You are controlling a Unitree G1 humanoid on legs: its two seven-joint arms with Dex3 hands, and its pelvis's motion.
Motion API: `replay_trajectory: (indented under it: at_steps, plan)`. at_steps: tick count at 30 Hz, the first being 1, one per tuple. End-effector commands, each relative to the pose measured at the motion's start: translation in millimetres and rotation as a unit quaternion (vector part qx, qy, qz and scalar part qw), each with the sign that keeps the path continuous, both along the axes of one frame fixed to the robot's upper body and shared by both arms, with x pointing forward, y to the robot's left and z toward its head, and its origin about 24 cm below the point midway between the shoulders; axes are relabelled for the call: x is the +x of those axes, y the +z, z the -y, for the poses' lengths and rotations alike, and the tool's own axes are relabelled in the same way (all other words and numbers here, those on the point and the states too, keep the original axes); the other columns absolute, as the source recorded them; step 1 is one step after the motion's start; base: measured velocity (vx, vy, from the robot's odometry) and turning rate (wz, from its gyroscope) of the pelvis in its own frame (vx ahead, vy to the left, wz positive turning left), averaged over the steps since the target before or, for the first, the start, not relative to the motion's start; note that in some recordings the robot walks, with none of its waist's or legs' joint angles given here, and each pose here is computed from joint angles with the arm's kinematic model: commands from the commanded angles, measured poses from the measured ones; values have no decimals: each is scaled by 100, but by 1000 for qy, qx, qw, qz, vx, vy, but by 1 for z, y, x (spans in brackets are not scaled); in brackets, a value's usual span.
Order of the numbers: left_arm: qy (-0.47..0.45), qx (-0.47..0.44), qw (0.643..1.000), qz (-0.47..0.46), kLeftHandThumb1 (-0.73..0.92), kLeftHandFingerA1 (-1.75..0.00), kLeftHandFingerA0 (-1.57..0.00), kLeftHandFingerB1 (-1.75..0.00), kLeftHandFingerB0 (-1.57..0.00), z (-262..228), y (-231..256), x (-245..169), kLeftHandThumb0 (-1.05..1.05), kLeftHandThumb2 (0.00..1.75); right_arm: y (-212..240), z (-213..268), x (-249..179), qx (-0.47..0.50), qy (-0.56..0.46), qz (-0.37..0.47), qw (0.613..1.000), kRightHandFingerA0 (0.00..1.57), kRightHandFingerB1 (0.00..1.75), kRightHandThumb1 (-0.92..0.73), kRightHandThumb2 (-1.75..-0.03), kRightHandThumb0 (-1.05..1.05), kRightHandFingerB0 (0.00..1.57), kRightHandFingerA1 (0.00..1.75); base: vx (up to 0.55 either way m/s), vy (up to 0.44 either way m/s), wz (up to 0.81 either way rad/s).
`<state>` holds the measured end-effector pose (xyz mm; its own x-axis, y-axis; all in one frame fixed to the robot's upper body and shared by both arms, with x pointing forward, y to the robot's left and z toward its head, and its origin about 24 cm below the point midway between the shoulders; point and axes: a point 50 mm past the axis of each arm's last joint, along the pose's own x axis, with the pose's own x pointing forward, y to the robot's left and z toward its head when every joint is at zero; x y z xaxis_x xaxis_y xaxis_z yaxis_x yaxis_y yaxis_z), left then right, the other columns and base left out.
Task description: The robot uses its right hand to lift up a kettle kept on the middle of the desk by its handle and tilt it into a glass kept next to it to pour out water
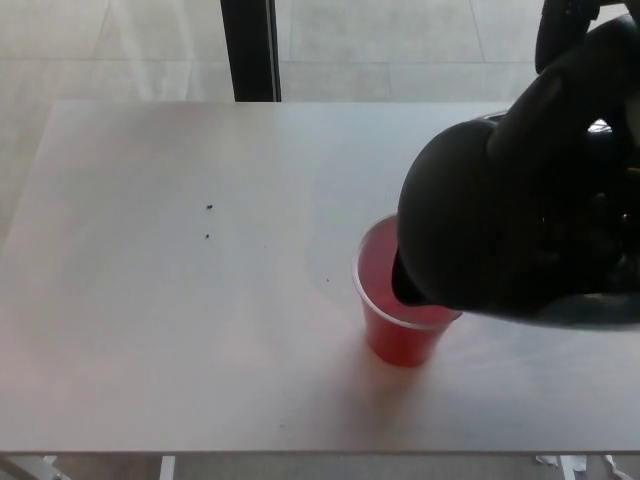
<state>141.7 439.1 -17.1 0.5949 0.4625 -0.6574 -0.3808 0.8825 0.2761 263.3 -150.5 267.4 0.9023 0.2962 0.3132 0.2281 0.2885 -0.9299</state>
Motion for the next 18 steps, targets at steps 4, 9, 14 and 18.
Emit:
replay_trajectory:
  at_steps: [4, 9, 14, 18]
  plan:
    - [-7, 13, 1000, -1, 79, -41, -54, -36, -37, -7, 10, 2, -74, 65, 1, -23, -12, -53, 31, 29, 998, 103, 151, -31, -117, -32, 85, 175, 0, 0, 0]
    - [-11, 16, 1000, -2, 79, -42, -53, -36, -35, -7, 11, 3, -74, 65, 1, -28, -13, -84, 15, 19, 996, 129, 107, -35, -108, -41, 94, 143, 0, 0, 0]
    - [-18, 23, 1000, -7, 80, -41, -53, -35, -36, -8, 12, 2, -74, 65, 2, -29, -12, -94, -4, 9, 995, 105, 95, -35, -109, -32, 88, 175, 0, 0, 0]
    - [-11, 16, 1000, -2, 79, -41, -53, -36, -36, -8, 11, 1, -73, 65, 5, -30, -9, -115, -30, 25, 993, 103, 110, -38, -99, -37, 86, 175, 0, 0, 0]
